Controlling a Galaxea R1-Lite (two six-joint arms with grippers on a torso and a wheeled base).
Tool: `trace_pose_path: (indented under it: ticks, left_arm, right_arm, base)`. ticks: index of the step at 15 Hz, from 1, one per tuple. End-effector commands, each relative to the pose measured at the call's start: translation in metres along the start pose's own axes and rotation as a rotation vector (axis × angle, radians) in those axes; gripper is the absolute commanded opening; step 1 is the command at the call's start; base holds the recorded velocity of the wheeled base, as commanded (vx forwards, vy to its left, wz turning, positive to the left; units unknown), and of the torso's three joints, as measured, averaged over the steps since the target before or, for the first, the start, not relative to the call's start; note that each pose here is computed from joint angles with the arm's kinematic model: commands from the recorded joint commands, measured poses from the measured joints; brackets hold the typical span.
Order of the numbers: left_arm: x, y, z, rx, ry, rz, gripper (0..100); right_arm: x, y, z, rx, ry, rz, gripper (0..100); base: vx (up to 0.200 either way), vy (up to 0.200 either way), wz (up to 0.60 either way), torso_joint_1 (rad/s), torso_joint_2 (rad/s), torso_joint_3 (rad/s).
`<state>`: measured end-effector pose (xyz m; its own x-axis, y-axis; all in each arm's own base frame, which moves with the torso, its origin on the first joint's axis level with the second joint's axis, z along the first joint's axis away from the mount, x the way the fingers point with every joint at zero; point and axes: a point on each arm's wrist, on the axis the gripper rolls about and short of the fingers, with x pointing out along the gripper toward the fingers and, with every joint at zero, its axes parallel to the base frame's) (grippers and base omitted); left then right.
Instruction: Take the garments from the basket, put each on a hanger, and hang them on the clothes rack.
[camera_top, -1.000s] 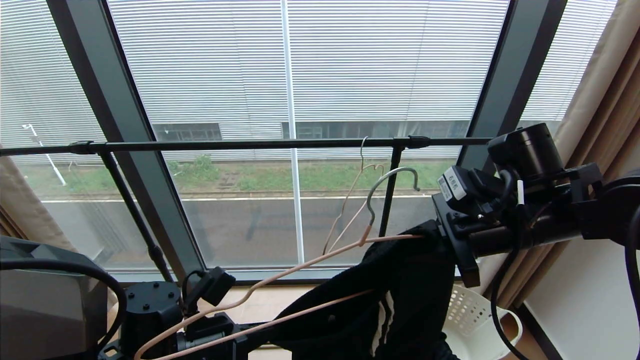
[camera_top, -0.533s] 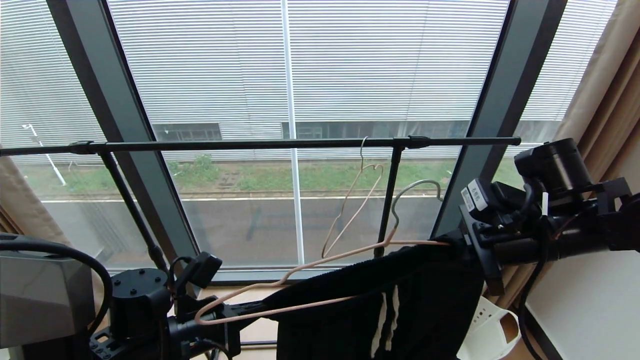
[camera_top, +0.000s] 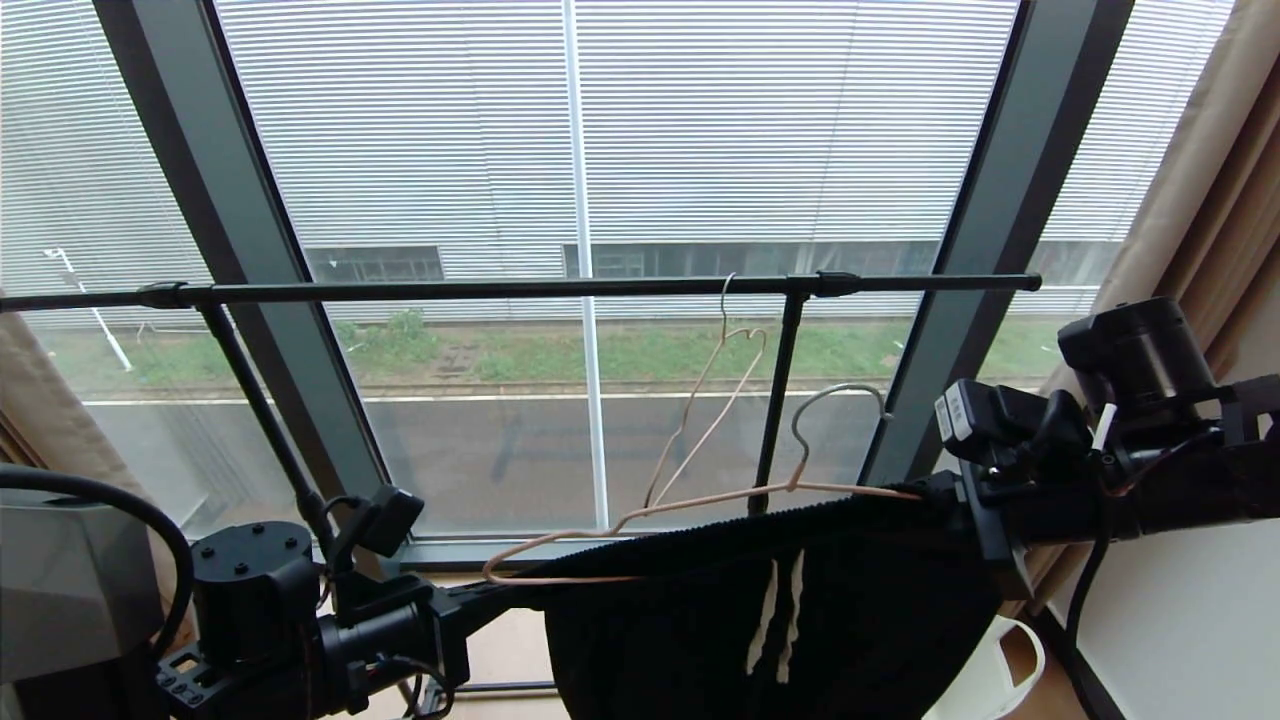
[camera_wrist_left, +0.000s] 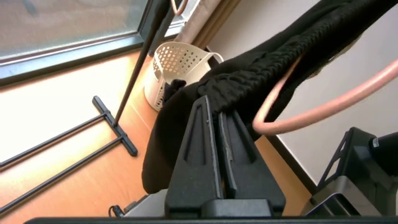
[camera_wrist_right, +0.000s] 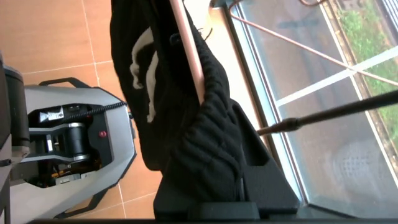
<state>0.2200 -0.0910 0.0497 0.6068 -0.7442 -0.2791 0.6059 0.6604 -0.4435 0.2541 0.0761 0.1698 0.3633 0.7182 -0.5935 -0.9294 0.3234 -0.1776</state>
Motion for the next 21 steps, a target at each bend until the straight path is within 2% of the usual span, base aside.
trace_pose_path:
  ticks: [1,8,10,15,21]
  left_arm:
    - [-0.002,0.001,0.005,0.008,-0.026,0.005,0]
    - [-0.006,0.006,0.013,0.015,-0.066,0.026,0]
    - [-0.008,0.006,0.017,0.019,-0.081,0.025,0]
    - [-0.009,0.004,0.018,0.024,-0.088,0.021,0]
    - [-0.010,0.004,0.018,0.023,-0.087,0.023,0]
  right_arm:
    - [-0.005,-0.002,-0.005,0.018,0.008,-0.020,0]
    - [-0.012,0.001,-0.013,0.031,0.033,-0.049,0]
    - [-0.010,0.000,-0.016,0.035,0.108,-0.098,0]
    - [-0.002,0.004,-0.013,0.006,0.153,-0.104,0]
    - [0.018,0.008,-0.016,-0.007,0.269,-0.114,0]
  base:
    - [0.000,0.000,0.00,0.000,0.00,0.000]
    - [0.000,0.000,0.00,0.000,0.00,0.000]
    - [0.000,0.000,0.00,0.000,0.00,0.000]
    - [0.000,0.000,0.00,0.000,0.00,0.000]
    - [0.000,0.000,0.00,0.000,0.00,0.000]
